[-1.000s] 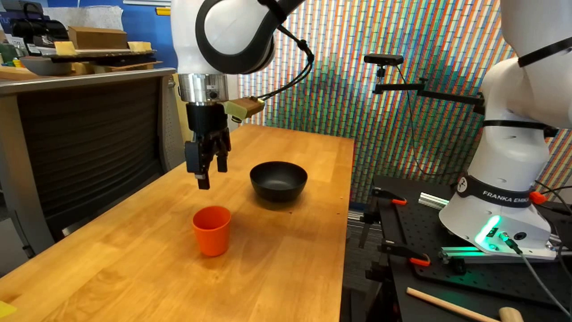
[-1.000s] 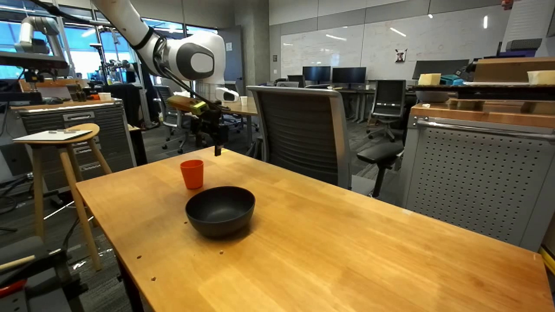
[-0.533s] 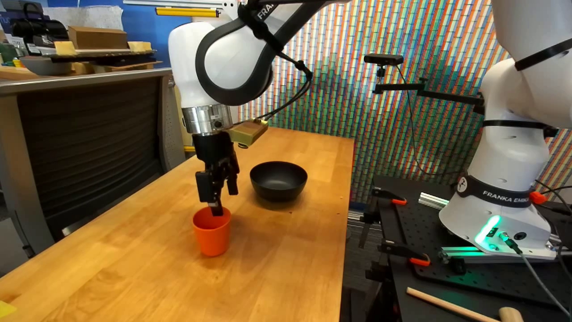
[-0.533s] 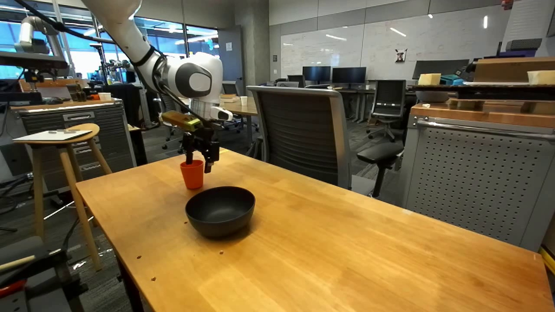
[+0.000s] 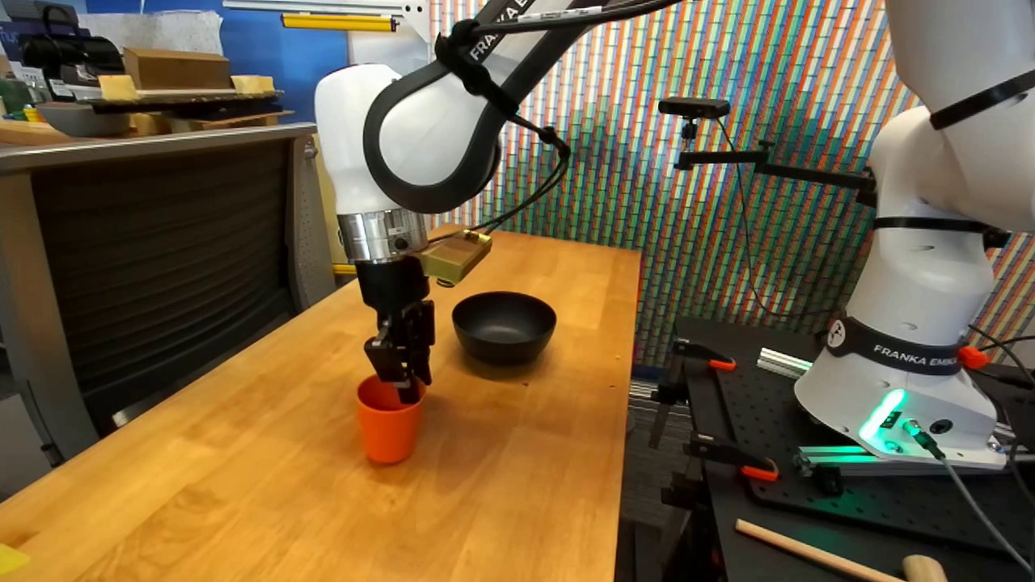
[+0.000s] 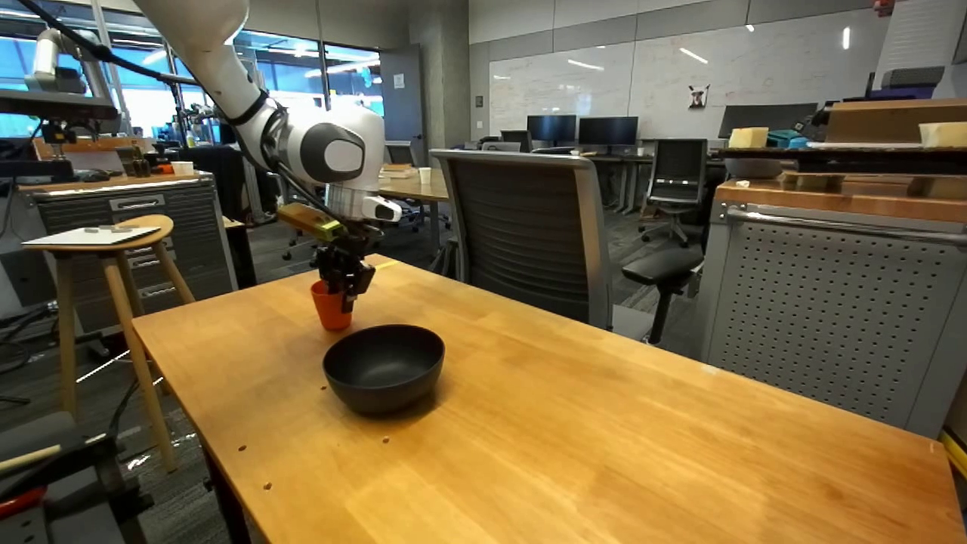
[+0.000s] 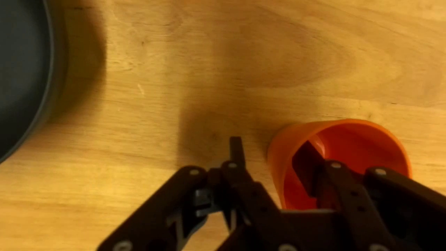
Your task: Place the cup inside the bowl
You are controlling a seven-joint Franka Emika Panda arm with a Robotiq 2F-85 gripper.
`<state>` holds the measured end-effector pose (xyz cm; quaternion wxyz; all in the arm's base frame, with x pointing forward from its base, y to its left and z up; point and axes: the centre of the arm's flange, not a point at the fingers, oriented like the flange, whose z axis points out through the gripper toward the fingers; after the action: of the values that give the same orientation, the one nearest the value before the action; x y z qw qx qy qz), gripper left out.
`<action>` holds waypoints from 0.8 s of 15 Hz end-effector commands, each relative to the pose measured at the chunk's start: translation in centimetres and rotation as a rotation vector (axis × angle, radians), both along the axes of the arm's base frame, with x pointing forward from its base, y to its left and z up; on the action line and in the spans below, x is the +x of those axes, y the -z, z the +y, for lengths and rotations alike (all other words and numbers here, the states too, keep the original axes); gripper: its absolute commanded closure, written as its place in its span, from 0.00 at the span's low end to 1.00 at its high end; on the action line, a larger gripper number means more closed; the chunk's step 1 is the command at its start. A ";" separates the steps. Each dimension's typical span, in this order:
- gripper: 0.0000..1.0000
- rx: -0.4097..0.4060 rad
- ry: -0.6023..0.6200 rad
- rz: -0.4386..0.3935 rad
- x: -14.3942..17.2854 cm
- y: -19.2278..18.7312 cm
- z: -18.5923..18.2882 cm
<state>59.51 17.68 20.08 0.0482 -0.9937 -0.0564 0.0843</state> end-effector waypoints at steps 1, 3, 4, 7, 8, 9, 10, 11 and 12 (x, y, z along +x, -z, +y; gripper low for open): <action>0.88 0.030 0.017 -0.023 -0.6 -1.0 0.5; 1.00 0.039 0.010 -0.015 -0.9 -1.9 0.1; 1.00 0.039 0.011 -0.014 -0.8 -2.8 -0.5; 0.99 0.010 0.040 -0.056 0.5 -6.4 -3.4; 0.99 -0.016 0.074 -0.091 1.2 -8.1 -5.3; 0.99 -0.046 0.108 -0.124 1.6 -9.8 -7.1; 0.99 -0.077 0.140 -0.149 2.0 -11.2 -9.0; 0.99 -0.112 0.181 -0.170 2.1 -12.3 -11.2; 0.99 -0.149 0.220 -0.190 2.1 -13.0 -13.1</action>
<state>62.28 9.17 29.41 0.0198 -0.9998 0.0054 0.0080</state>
